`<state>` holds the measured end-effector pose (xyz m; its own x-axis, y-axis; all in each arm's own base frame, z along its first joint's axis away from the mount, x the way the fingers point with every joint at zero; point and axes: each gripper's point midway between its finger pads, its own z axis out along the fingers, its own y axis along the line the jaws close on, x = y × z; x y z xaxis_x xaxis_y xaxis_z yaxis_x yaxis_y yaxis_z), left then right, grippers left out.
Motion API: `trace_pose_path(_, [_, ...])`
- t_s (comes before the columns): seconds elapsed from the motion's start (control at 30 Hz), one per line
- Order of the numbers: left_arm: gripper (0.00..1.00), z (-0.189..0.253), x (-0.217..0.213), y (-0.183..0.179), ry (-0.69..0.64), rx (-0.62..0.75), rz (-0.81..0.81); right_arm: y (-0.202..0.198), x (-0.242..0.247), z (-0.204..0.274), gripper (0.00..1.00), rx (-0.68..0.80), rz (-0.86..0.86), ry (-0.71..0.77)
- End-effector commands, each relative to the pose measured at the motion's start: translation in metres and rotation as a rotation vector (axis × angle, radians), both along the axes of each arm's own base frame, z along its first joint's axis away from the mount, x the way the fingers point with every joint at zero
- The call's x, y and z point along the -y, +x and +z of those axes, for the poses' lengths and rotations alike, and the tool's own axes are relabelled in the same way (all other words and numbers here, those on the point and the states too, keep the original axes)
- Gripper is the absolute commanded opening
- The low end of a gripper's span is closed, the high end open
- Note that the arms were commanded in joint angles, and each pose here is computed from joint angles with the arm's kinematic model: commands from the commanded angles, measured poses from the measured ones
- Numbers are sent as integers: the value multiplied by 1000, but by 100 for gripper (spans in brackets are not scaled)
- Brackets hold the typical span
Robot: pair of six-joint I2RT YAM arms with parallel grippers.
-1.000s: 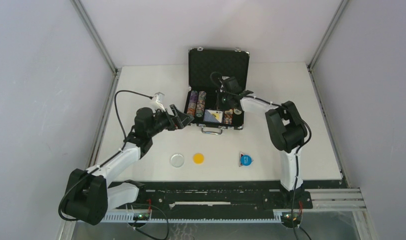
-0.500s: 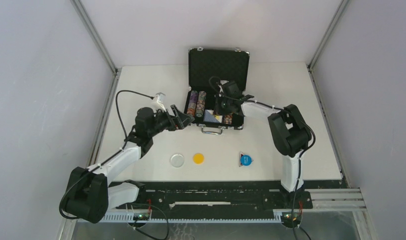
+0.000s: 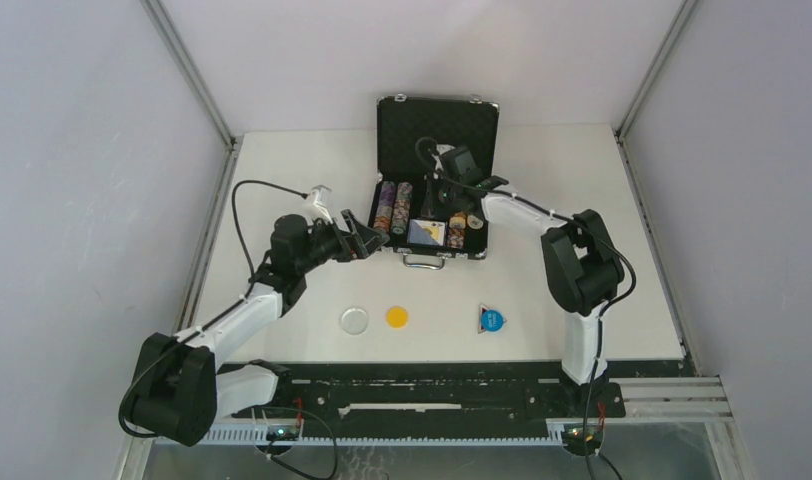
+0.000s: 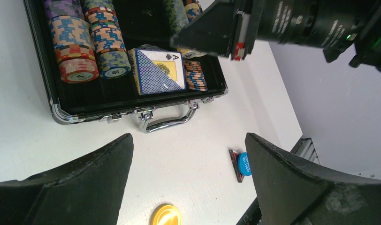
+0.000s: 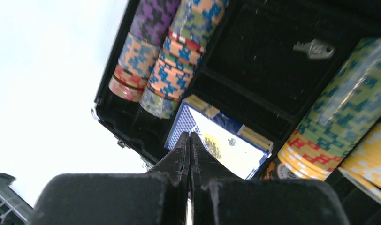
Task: Pack up texas hold em set
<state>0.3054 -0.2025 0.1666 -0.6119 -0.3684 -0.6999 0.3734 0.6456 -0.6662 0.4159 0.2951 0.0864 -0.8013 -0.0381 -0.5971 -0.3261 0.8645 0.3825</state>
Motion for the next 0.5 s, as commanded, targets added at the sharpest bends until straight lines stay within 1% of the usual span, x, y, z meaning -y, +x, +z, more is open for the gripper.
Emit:
trace_pose_path(0.0, [93,15,3,5,-25,53,-15,31,9,57,0,146,-38,28])
trace_pose_path(0.1, [93,15,3,5,-24,52,-15,46,20,42,0,142,-75,-23])
trace_pose_path(0.2, [93,15,3,5,-20,52,-13,51,26,6,0,81,-89,-77])
trace_pose_path(0.27, [93,14,2,5,-12,52,-10,42,23,-13,0,38,-75,-86])
trace_pose_path(0.37, [93,13,1,5,-5,47,-6,23,18,-30,0,15,-40,-85])
trace_pose_path(0.47, [93,14,3,4,-27,46,-16,7,21,-48,0,-42,-36,-88])
